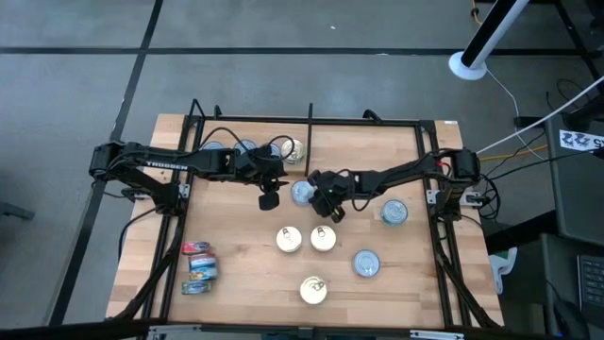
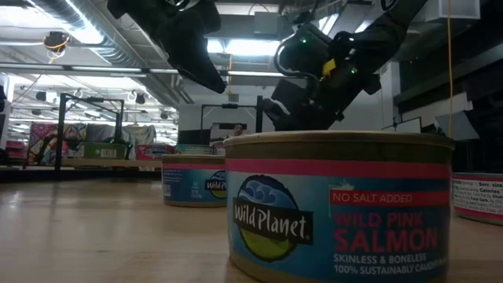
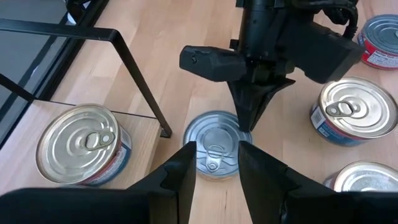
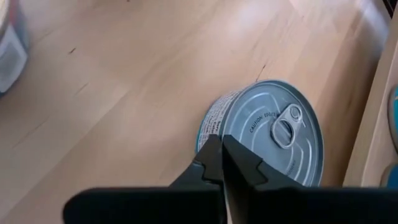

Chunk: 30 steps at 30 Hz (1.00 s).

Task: Stack canned seafood by type on shelf
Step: Stack the yellow blue tuna can on top of the yellow blue tuna can on the shelf

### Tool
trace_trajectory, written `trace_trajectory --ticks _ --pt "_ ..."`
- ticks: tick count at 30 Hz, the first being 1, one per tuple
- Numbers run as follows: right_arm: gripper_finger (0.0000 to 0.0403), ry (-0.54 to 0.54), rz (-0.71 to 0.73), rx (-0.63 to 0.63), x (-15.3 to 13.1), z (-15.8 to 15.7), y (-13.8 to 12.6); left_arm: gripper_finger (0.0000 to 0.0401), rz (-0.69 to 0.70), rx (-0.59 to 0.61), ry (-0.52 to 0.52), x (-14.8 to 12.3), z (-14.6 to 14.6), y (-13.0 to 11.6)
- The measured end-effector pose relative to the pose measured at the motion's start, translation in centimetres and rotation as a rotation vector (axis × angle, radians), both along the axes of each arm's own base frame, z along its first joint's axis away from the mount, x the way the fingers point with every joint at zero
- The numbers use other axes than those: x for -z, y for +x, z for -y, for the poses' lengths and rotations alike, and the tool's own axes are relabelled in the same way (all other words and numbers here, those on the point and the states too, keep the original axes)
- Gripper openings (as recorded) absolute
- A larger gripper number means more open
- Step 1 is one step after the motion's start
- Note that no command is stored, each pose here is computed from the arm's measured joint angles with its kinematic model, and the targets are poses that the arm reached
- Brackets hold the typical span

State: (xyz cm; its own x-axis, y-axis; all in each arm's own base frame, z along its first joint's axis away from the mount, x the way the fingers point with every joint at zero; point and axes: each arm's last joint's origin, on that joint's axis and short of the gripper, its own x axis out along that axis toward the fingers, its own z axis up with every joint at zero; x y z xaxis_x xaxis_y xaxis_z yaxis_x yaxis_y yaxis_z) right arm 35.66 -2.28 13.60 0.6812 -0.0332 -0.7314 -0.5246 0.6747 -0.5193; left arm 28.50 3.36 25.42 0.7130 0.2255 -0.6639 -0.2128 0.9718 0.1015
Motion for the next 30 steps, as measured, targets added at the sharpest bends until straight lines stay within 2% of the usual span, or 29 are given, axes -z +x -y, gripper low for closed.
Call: trace_trajectory --ticks 10,15,30 --pt "0.0001 0.039 -0.001 0.043 -1.3 0.1 1.0 0.0114 -0.002 0.101 0.045 0.2 1.9 0.5" --pt "0.0001 0.063 0.011 0.066 -2.1 0.1 1.5 0.0114 0.001 0.051 0.042 0.3 2.2 0.5" --pt "0.0001 0.086 0.032 0.079 -3.4 0.1 2.2 0.0118 -0.007 0.018 0.074 0.3 2.0 0.5"
